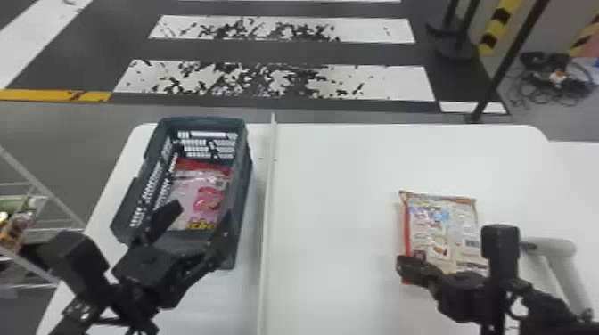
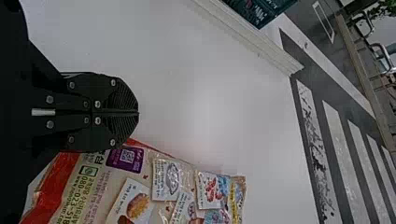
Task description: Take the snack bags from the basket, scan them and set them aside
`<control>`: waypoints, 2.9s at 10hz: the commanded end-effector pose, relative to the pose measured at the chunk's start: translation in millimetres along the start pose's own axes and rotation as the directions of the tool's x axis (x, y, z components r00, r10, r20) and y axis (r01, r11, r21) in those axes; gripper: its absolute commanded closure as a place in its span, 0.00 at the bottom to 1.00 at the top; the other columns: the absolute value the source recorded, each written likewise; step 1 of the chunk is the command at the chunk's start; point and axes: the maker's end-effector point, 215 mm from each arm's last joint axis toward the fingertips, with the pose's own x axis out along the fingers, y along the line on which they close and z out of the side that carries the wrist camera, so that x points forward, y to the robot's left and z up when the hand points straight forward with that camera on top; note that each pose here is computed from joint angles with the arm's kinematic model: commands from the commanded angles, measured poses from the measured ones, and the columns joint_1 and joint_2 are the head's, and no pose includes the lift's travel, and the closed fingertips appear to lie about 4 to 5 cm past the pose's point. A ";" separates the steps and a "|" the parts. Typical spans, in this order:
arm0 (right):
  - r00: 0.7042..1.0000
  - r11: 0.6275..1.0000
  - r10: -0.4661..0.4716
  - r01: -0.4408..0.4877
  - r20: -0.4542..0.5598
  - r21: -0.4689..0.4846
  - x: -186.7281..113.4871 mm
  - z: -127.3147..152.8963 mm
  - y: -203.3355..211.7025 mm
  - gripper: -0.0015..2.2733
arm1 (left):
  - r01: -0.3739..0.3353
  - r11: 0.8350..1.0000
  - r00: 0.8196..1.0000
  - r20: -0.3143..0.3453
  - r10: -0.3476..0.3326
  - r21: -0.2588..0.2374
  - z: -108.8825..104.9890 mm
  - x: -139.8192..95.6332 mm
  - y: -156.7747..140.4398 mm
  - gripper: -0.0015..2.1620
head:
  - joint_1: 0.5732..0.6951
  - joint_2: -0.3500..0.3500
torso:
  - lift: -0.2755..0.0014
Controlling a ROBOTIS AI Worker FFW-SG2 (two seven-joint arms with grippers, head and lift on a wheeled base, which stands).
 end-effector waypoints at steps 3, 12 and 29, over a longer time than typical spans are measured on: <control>1.000 1.000 -0.005 0.005 -0.010 0.002 -8.2 -2.7 -6.5 0.99 | -0.001 1.000 1.000 0.000 0.001 0.001 0.0 0.3 1.1 0.04 | 1.00 0.51 | 0.72; 0.985 0.994 -0.090 0.081 0.148 0.067 -104.7 69.5 -61.4 0.00 | -0.009 1.000 1.000 0.007 0.009 0.004 4.4 0.9 3.4 0.04 | 1.00 0.40 | 0.72; 0.927 0.944 -0.326 0.331 0.184 0.004 -117.1 -3.6 -278.2 0.24 | 0.019 0.999 0.999 0.027 -0.018 -0.030 14.5 -4.8 6.1 0.04 | 1.00 0.00 | 0.72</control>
